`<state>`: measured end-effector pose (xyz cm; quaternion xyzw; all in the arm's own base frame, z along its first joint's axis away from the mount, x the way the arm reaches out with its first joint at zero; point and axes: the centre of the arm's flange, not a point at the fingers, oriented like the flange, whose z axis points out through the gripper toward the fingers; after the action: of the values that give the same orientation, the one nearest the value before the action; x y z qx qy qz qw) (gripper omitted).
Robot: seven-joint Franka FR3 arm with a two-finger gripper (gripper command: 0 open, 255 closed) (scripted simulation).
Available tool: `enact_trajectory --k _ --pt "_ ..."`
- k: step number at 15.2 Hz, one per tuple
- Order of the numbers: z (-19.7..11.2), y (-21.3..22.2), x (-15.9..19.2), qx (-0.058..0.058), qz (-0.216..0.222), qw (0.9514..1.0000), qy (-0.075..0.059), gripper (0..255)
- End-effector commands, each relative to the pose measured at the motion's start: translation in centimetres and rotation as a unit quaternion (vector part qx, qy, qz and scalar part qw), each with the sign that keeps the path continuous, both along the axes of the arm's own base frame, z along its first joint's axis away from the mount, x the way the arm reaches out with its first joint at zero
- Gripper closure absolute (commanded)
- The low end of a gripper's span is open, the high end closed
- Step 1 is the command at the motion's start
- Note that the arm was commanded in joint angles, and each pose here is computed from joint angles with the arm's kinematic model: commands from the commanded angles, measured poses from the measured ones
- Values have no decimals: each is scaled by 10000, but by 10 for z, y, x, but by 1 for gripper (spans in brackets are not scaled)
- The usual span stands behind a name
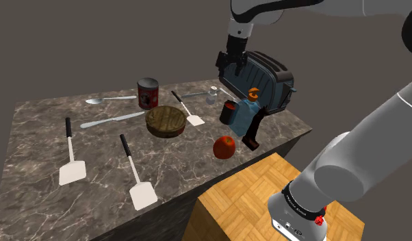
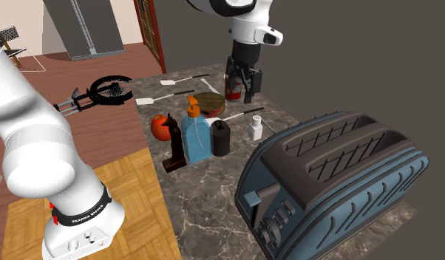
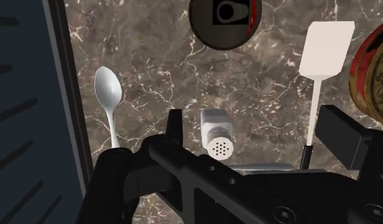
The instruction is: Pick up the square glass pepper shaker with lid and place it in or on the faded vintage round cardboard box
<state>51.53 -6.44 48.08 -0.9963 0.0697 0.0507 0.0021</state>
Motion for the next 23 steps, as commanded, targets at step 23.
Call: enact_trajectory --k 23 --pt "-150 -18 108 34 58 9982 589 0"
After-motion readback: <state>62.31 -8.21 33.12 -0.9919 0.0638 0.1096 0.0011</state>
